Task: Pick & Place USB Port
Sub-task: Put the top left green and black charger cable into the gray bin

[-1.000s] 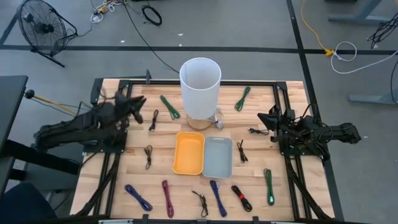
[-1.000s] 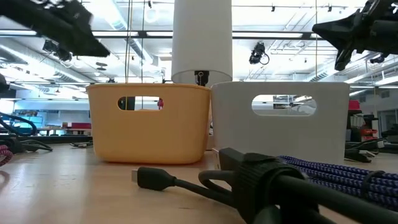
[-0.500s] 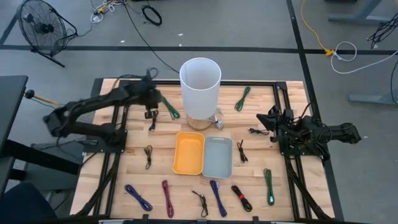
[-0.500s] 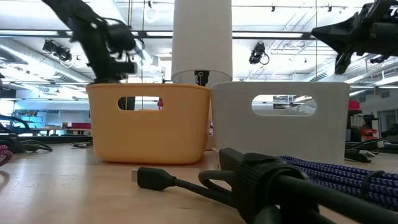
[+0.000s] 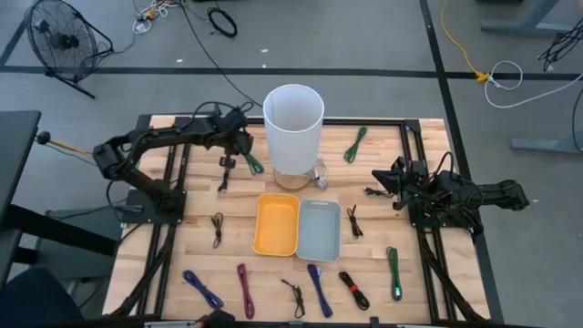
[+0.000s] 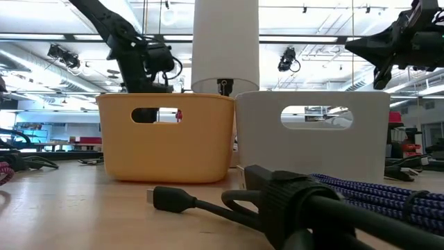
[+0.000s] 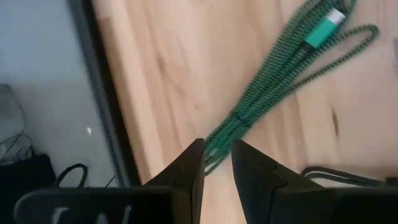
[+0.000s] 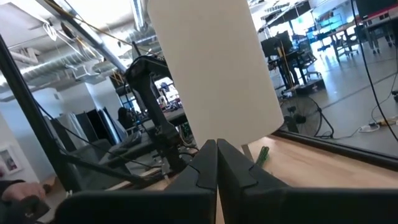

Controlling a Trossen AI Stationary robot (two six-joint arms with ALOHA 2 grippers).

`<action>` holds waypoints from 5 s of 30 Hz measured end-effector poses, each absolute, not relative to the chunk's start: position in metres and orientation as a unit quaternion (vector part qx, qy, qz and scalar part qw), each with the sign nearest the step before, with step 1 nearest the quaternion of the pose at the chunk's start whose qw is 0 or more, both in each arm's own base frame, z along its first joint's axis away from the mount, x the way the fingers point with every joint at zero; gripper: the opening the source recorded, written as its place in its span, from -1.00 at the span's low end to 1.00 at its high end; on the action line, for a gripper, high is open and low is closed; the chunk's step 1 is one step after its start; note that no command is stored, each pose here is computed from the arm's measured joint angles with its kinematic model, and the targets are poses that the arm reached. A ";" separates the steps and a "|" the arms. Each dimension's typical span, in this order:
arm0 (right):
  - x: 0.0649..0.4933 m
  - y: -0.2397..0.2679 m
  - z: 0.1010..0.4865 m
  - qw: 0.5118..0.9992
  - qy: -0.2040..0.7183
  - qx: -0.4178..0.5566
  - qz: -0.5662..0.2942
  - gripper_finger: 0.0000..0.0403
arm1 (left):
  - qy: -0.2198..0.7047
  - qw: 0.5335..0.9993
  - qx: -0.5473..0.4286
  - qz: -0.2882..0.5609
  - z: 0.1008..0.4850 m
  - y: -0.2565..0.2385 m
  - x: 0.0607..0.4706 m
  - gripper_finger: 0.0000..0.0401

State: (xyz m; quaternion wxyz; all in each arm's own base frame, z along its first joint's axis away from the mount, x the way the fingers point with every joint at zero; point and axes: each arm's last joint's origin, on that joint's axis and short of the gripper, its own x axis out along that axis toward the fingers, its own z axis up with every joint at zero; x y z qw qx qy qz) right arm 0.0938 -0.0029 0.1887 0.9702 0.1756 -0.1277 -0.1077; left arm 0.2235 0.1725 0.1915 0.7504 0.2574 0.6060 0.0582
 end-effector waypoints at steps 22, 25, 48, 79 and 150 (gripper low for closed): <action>0.094 -0.003 0.188 0.970 -0.124 0.180 -0.107 -0.98 | 0.609 0.736 0.294 0.034 0.173 0.154 0.251 -0.15; 0.094 -0.003 0.188 0.970 -0.124 0.180 -0.107 -0.98 | 0.608 0.739 0.288 0.032 0.171 0.154 0.251 -0.04; 0.094 -0.003 0.188 0.970 -0.122 0.179 -0.107 -0.98 | 0.626 0.721 0.297 0.018 0.121 0.163 0.253 0.10; 0.094 -0.003 0.187 0.970 -0.121 0.179 -0.108 -0.98 | 0.570 0.807 0.152 -0.003 0.113 0.189 0.233 -0.06; 0.095 0.001 0.185 0.974 -0.101 0.198 -0.048 -0.96 | -0.094 0.975 -0.203 -0.016 0.239 0.005 0.109 -0.99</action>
